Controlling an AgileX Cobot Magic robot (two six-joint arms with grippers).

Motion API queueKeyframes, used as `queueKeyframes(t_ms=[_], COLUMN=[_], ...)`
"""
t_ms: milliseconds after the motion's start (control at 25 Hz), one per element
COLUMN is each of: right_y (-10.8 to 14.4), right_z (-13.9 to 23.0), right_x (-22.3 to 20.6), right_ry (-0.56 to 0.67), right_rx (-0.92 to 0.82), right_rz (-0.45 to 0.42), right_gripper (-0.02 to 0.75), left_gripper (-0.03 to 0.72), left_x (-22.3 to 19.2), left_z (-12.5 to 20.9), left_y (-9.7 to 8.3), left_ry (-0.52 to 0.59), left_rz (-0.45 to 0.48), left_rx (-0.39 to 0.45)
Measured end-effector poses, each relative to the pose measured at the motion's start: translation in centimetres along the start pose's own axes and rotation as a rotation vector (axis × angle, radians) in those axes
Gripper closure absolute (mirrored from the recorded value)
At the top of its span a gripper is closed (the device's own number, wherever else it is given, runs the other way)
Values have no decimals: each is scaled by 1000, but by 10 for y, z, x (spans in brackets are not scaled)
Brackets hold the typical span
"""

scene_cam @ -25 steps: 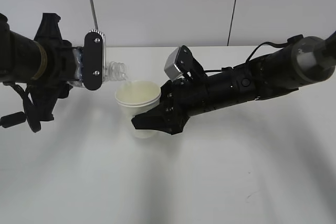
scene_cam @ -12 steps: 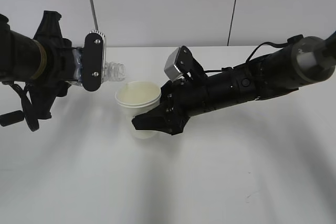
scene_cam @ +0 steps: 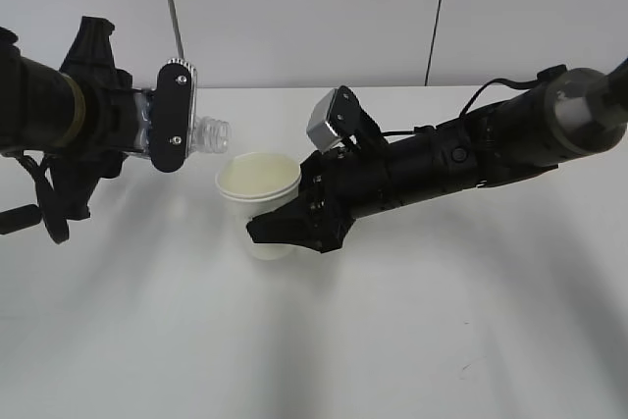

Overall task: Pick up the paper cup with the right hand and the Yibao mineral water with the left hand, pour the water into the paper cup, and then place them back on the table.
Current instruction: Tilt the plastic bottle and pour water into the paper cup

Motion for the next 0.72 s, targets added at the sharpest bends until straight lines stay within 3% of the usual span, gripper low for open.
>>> queueKeyframes(t_ms=[720], right_y=[-1], right_z=[-1], right_x=[0], right_ry=[-1], right_rx=[4], right_rz=[1], right_gripper=[217], left_gripper=[350], left_x=[3], left_z=[-5], left_y=[-1], left_ry=[9], left_rz=[-21], left_rx=[-51])
Point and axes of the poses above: a point on each arm's last joint axis where the gripper is mounted, x pointing back along that axis away from the gripper, y along the wrist's bending axis when the last joint is at zero, z = x × y, the point moved 1 cm from there along -x, pointing out along that axis toward the gripper, and after that the axes turned 14 degrees about x, right-handed, at the moved point
